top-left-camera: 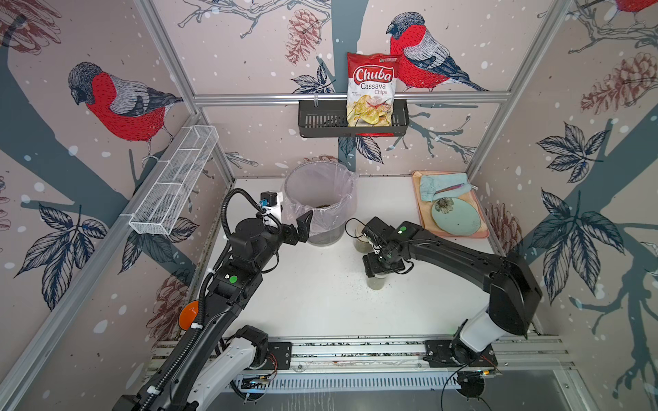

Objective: Empty moldy mung beans from jars
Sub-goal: Pick up the jar from the center of the board.

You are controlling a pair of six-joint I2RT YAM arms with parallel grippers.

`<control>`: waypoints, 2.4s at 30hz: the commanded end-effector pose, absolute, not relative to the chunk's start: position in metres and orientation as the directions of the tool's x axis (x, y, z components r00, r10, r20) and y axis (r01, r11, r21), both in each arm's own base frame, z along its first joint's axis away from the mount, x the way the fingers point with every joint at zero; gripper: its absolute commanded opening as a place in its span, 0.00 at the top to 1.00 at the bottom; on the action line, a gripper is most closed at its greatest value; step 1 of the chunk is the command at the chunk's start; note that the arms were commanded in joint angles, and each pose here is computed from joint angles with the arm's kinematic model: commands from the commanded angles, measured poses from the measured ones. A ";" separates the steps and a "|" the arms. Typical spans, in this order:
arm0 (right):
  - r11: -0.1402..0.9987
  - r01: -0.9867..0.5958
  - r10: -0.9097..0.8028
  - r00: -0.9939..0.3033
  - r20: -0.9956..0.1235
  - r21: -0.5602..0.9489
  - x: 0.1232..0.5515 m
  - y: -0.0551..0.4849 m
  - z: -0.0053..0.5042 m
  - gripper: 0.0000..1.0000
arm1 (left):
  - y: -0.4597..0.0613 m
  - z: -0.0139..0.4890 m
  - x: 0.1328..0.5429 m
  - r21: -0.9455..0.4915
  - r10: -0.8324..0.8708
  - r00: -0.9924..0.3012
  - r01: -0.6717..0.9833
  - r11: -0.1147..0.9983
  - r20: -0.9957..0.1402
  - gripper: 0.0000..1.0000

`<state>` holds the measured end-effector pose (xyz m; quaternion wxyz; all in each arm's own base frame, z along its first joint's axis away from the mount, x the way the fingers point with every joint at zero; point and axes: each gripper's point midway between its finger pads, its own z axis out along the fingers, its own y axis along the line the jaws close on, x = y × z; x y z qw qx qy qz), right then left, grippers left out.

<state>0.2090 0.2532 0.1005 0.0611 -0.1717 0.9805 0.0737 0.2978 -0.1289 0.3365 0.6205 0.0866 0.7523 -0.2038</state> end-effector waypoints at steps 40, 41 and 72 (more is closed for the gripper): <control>0.906 -0.385 -0.349 -0.914 -0.205 0.175 0.217 0.263 0.164 0.43 | -0.139 0.360 0.290 -0.199 -0.126 -0.187 0.450 0.871 -0.974 0.01; 0.903 -0.387 -0.348 -0.913 -0.212 0.185 0.218 0.264 0.170 0.43 | -0.141 0.362 0.289 -0.195 -0.121 -0.185 0.460 0.866 -0.975 0.01; 0.757 -0.475 -0.245 -0.844 -0.478 0.449 0.234 0.276 0.332 0.44 | -0.259 0.336 0.198 0.117 0.331 -0.028 0.904 0.410 -0.943 0.24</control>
